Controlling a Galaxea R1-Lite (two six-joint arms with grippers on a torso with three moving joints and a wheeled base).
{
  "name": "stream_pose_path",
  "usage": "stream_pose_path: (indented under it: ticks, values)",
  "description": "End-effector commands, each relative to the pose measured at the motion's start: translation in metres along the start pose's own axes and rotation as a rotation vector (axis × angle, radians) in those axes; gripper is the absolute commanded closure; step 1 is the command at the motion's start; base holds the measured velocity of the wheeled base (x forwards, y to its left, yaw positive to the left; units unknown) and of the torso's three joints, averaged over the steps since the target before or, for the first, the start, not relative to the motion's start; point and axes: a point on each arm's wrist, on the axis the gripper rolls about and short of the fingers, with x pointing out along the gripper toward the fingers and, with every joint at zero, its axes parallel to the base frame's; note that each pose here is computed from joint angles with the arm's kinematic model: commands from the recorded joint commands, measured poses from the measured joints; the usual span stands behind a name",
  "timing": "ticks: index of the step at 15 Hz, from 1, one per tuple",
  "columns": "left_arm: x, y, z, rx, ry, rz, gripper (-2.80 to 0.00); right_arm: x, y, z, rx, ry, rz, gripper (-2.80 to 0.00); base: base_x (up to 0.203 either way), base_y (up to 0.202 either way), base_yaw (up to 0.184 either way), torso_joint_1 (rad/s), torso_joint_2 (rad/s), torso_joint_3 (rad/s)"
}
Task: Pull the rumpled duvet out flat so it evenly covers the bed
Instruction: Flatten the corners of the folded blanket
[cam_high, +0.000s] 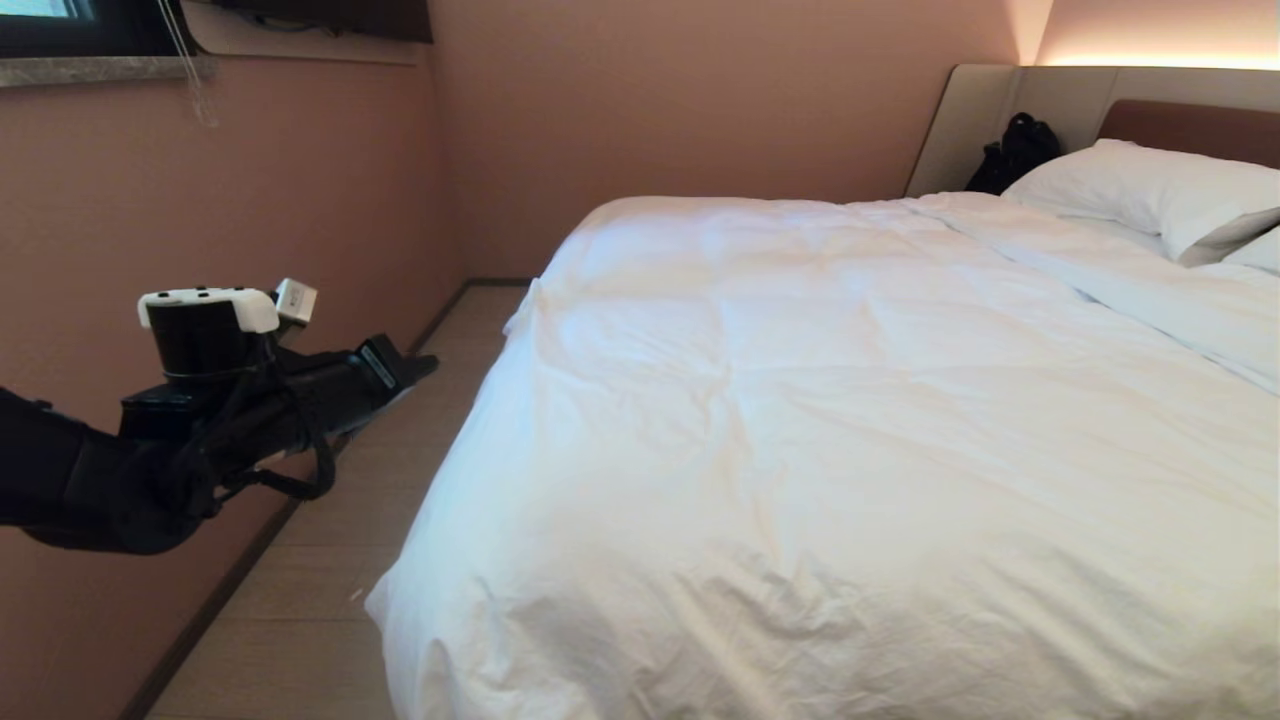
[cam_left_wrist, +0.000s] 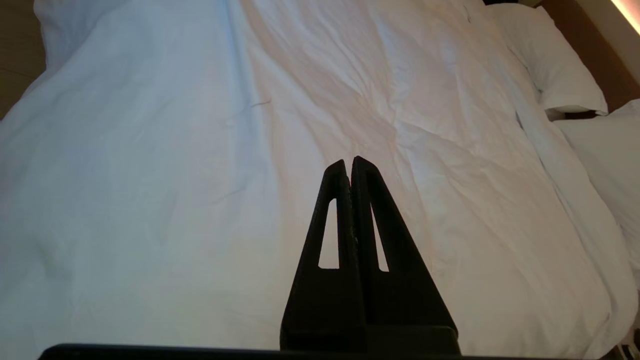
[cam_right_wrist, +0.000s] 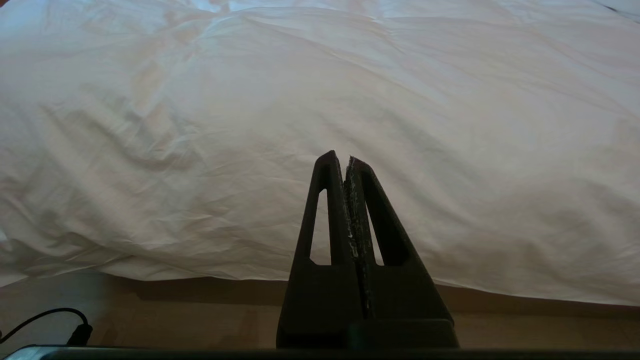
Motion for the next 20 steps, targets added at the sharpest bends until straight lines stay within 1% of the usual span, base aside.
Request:
stream_pose_path:
  ticks: [1,9,11,13,15,20]
  values:
    - [0.006,0.007,-0.005,-0.012,0.018,0.013,0.00,0.000,0.000,0.000,-0.001,-0.001,0.001,0.00,0.000,0.000,0.000,0.000,0.00,0.000]
    - [0.016,0.022,-0.013,-0.030,0.045,0.047,0.00,0.000,0.000,0.000,-0.001,-0.001,0.001,0.00,0.000,0.000,0.000,0.000,0.00,0.000]
    - [0.017,0.025,-0.014,-0.024,0.043,0.063,0.00,0.000,0.000,0.000,-0.001,-0.002,0.001,0.00,0.000,0.000,0.000,0.000,0.00,0.000]
    - [0.023,0.037,-0.024,0.082,0.058,0.124,0.00,0.000,0.000,0.000,-0.001,-0.001,0.001,0.00,0.000,0.000,0.000,0.000,0.00,0.000]
    - [0.023,0.042,-0.030,0.125,0.077,0.152,0.00,0.000,0.000,0.000,-0.001,-0.002,0.001,0.00,0.000,0.000,0.000,0.000,0.00,0.000]
    - [0.023,0.041,-0.041,0.133,0.122,0.149,0.00,0.000,0.000,0.000,-0.001,-0.001,0.001,0.00,0.000,0.000,0.000,0.000,0.00,0.000]
